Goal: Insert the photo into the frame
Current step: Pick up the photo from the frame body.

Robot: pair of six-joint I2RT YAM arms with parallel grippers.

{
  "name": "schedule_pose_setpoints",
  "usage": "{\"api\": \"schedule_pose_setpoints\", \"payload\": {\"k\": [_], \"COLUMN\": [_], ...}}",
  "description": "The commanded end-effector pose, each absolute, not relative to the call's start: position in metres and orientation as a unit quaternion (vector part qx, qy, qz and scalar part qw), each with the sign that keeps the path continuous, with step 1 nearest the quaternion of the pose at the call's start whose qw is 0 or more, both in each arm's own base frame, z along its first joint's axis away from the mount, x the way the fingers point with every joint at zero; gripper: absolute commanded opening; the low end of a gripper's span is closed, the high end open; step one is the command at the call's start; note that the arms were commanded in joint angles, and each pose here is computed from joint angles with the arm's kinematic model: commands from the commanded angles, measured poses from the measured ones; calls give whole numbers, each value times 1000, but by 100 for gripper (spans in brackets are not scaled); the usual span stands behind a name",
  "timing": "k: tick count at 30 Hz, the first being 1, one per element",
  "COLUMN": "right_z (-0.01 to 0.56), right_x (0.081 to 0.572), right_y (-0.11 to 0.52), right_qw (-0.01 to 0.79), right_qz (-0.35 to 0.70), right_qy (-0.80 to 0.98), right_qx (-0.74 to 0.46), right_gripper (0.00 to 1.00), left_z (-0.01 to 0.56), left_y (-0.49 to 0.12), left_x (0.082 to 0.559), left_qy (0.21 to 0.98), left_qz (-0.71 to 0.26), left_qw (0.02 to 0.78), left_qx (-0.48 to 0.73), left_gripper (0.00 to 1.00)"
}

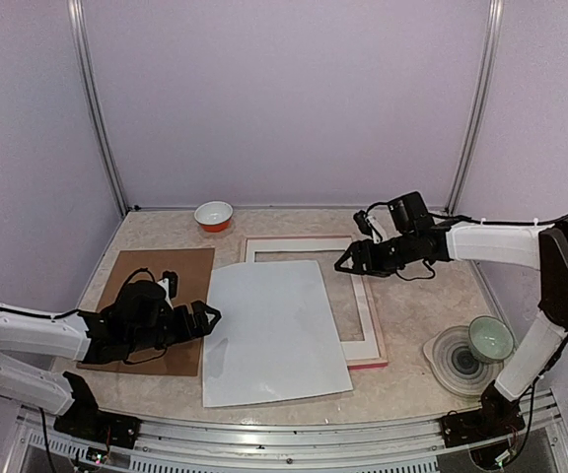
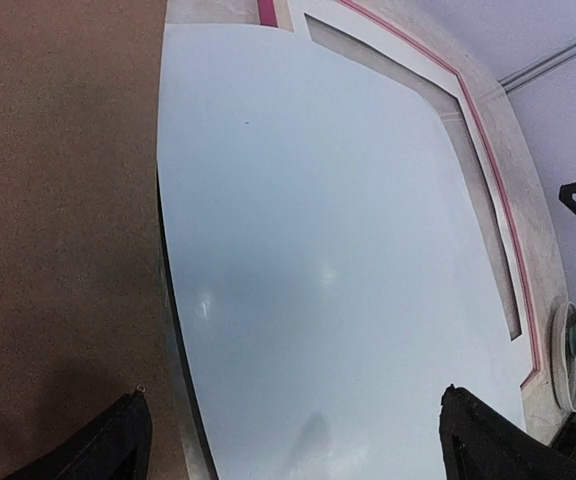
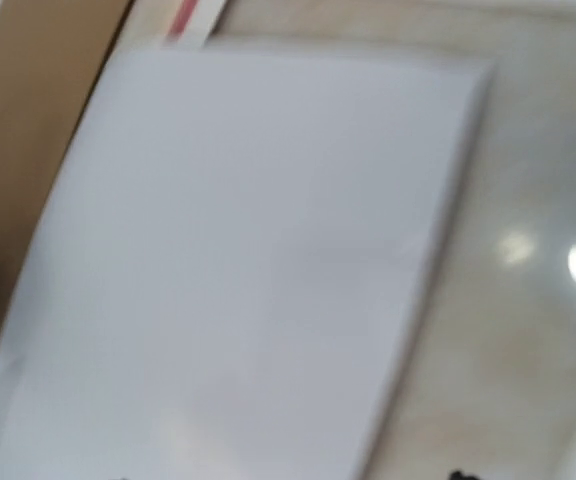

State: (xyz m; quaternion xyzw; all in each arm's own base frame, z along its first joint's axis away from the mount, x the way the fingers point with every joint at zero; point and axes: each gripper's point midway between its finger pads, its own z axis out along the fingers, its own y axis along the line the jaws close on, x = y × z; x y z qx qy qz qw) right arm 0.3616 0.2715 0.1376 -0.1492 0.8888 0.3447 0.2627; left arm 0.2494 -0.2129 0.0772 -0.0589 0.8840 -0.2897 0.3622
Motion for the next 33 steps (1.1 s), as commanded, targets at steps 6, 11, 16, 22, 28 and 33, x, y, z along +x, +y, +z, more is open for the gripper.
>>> {"api": "schedule_pose_setpoints", "payload": {"k": [6,11,16,22,28,33], "right_z": [97,79,72,64,54,44], "right_x": [299,282,275,267,266,262], "right_y": [298,302,303,305,304,307], "right_qw": [153,117,104,83,75,56], "right_qz": [388,402,412,426,421,431], "right_qy": [897,897,896,892,895,893], "right_qx": [-149,-142,-132,-126,-124,-119], "right_gripper": [67,68,68,66,66,66], "left_z": [85,80,76,73,71,70], "left_y": [-237,-245,-251,-256,-258,-259], "left_x": [248,246,245,245,244,244], "left_qy": [875,879,880,882,884,884], "left_qz": [-315,-311,-315,-314,-314,-314], "left_qw": [367,361,355,351,347,347], "left_qx": [-24,-11,-5,2,5,6], "left_gripper": [99,99,99,99,99,99]}}
